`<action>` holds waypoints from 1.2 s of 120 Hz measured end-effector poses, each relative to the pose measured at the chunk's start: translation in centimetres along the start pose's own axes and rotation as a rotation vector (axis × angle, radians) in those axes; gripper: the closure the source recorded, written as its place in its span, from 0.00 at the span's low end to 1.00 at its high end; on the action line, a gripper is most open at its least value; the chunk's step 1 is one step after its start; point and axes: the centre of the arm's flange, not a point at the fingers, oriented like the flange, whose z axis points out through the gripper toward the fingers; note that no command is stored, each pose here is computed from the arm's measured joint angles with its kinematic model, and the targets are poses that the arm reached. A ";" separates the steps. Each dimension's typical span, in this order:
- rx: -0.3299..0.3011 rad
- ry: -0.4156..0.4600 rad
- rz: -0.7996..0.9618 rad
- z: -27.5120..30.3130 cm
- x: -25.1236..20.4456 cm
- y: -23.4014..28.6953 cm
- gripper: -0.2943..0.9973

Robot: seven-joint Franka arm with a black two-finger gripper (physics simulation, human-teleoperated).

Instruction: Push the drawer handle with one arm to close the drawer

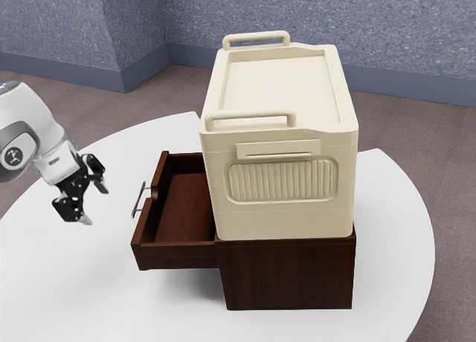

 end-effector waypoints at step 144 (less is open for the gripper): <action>0.085 0.062 -0.065 1.7 4.6 -2.1 0.83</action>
